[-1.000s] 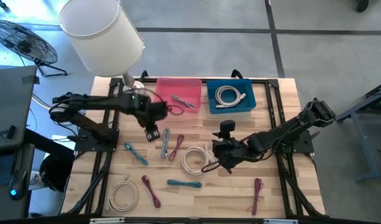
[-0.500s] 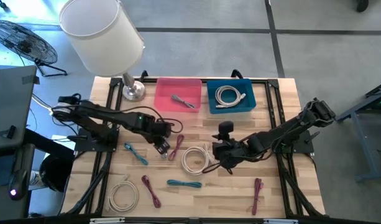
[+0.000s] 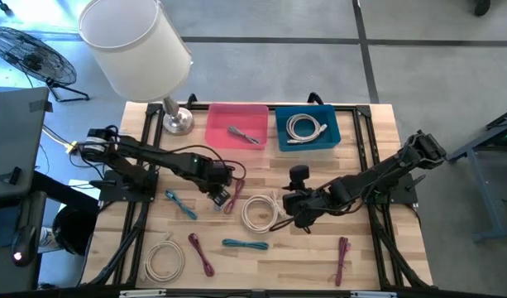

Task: Pick & Place USB Port
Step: Put the black and white charger cable into the red bin

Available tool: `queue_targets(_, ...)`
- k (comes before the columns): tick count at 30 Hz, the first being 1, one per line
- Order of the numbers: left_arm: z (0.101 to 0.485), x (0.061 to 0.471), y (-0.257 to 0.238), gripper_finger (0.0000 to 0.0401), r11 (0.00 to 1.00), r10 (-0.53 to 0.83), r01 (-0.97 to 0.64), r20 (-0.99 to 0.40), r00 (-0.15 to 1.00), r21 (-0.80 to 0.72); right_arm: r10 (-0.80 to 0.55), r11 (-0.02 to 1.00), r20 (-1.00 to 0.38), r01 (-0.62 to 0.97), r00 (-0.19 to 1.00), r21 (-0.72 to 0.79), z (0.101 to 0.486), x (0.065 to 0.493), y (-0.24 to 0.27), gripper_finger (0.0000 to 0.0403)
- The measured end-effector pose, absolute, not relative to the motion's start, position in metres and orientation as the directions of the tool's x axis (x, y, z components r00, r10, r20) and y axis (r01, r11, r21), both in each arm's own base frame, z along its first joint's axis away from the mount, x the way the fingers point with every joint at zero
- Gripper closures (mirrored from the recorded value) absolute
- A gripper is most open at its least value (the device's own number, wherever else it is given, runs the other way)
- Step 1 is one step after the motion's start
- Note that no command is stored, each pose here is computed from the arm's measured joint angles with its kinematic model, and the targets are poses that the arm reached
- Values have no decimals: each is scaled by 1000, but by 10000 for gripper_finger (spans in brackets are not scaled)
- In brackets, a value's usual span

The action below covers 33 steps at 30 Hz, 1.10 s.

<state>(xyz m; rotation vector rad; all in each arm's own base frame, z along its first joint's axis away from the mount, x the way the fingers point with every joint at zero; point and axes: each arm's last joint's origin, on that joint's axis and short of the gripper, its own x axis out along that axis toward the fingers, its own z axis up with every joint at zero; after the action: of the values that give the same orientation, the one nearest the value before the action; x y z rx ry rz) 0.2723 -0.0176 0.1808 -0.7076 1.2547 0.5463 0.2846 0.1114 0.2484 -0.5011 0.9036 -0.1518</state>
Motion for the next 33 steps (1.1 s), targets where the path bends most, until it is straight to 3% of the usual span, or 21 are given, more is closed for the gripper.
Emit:
queue_targets(13,181,275,-15,274,676,-51,-703,-966,253,-220,-333,872,-712,-85,619,-481,249,285,111,265)
queue_targets(23,181,286,-6,274,717,-55,-640,-937,345,-278,-333,873,-712,-82,618,-480,249,285,111,265)
queue_targets(33,171,288,5,274,704,-93,-653,-948,303,-278,-337,872,-716,-84,611,-482,248,284,111,265)
